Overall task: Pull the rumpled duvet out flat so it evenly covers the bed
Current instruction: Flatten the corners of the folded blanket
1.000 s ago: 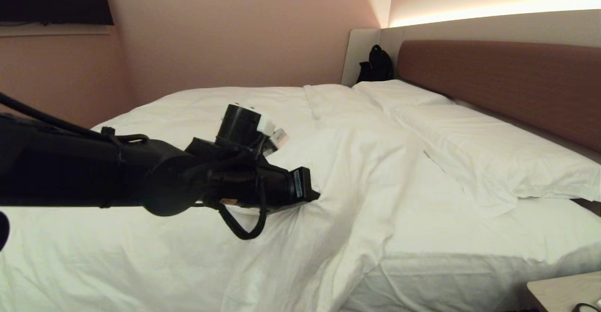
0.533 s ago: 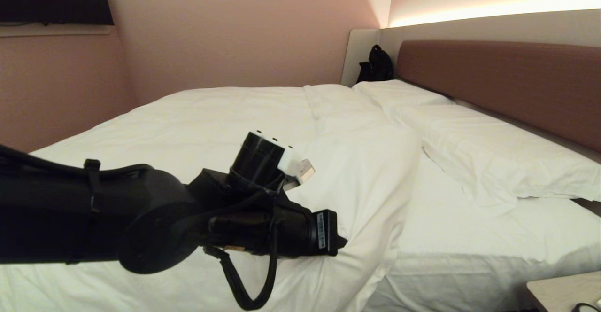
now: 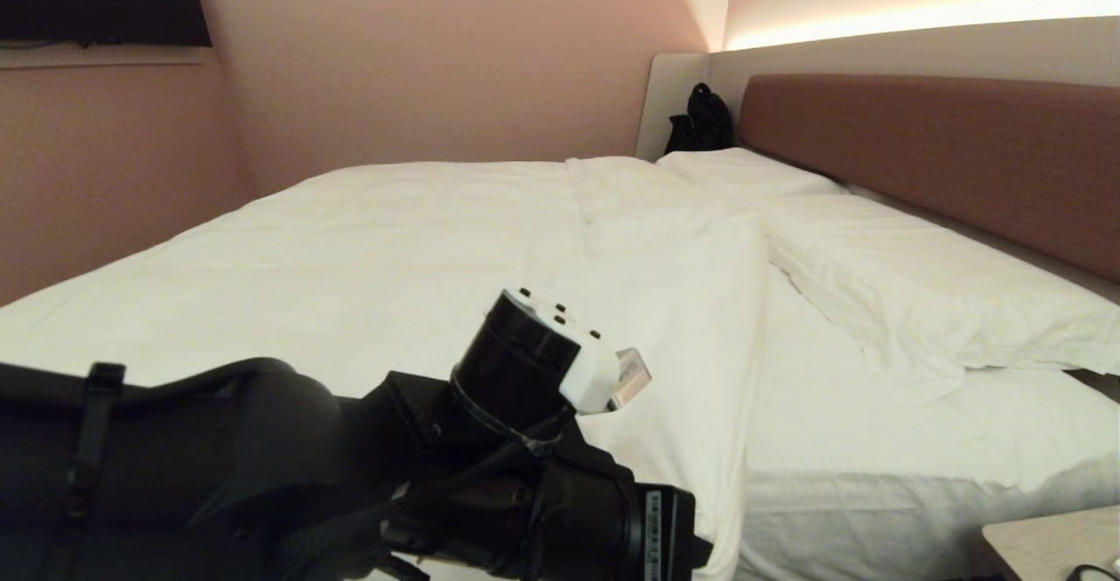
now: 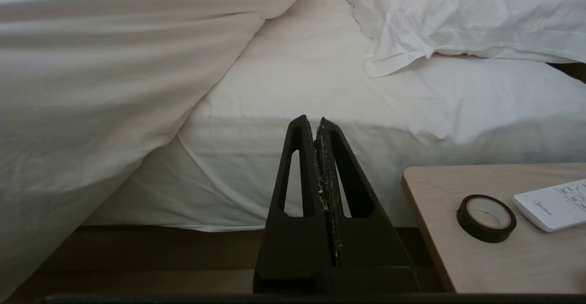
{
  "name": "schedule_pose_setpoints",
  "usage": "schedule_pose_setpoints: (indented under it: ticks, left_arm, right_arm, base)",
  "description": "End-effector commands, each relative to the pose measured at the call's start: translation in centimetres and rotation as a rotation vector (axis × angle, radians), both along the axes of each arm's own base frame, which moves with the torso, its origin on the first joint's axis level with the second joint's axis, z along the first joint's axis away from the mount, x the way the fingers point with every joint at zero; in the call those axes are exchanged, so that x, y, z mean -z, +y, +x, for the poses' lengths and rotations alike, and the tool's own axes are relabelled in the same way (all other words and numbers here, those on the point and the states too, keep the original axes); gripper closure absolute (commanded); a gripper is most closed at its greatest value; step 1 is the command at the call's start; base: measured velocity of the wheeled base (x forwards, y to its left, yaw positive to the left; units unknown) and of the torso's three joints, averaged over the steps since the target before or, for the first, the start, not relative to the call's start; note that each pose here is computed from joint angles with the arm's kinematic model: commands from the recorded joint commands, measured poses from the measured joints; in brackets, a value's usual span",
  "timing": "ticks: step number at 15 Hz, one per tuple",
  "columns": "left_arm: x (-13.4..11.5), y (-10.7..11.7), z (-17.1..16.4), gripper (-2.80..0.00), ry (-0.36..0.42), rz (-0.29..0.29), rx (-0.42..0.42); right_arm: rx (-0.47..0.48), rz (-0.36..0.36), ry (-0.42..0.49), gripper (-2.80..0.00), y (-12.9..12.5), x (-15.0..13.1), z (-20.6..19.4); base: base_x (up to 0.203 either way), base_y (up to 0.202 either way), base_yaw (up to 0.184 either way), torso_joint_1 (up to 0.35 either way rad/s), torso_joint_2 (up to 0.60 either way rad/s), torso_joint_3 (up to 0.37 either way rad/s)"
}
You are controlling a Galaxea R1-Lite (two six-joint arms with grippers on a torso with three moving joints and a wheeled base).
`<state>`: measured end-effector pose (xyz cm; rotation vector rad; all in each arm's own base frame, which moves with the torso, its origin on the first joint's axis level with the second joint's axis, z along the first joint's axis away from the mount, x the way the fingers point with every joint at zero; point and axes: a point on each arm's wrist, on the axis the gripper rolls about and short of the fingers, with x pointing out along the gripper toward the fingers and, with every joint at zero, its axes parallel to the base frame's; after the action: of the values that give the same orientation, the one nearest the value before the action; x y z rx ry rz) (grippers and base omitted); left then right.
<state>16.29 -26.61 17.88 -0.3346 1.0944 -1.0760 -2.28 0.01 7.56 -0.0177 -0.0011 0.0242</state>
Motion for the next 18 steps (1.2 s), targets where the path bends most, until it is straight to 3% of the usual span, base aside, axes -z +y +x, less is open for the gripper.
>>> schedule_pose_setpoints:
  ticks: [1,4,10,14,15,18]
  left_arm:
    - [-0.2,-0.7,-1.0,0.0,0.007,-0.014,0.051]
    - [-0.2,-1.5,-1.8,0.0,0.008,-0.016,0.094]
    - [1.1,-2.6,-1.5,0.0,0.014,-0.001,0.096]
    - [1.6,-3.0,-1.2,0.0,-0.002,-0.024,0.094]
    - [1.6,-3.1,-1.1,-2.8,-0.002,-0.024,0.094]
    - [1.7,-3.2,-1.1,-2.8,-0.004,-0.025,0.094]
  right_arm:
    - [0.0,-0.001,0.001,0.0,0.0,0.0,0.0]
    - [0.0,0.001,0.001,0.0,0.0,0.0,0.0]
    - [-0.002,0.0,0.001,0.0,0.0,0.0,0.0]
    - [0.0,-0.001,0.001,0.0,0.0,0.0,0.0]
    - [0.0,-0.001,0.001,0.0,0.0,0.0,0.0]
    - [0.0,-0.001,0.001,0.0,0.0,0.0,0.0]
  base:
    - [0.0,0.0,0.0,0.0,0.0,0.0]
    - [0.0,0.0,0.0,0.0,0.0,0.0]
    - [0.0,0.0,0.0,0.0,0.0,0.0]
    - [0.0,0.0,0.0,0.0,0.0,0.0]
    - [0.0,0.0,0.0,0.0,0.0,0.0]
    - [0.0,0.0,0.0,0.0,0.0,0.0]
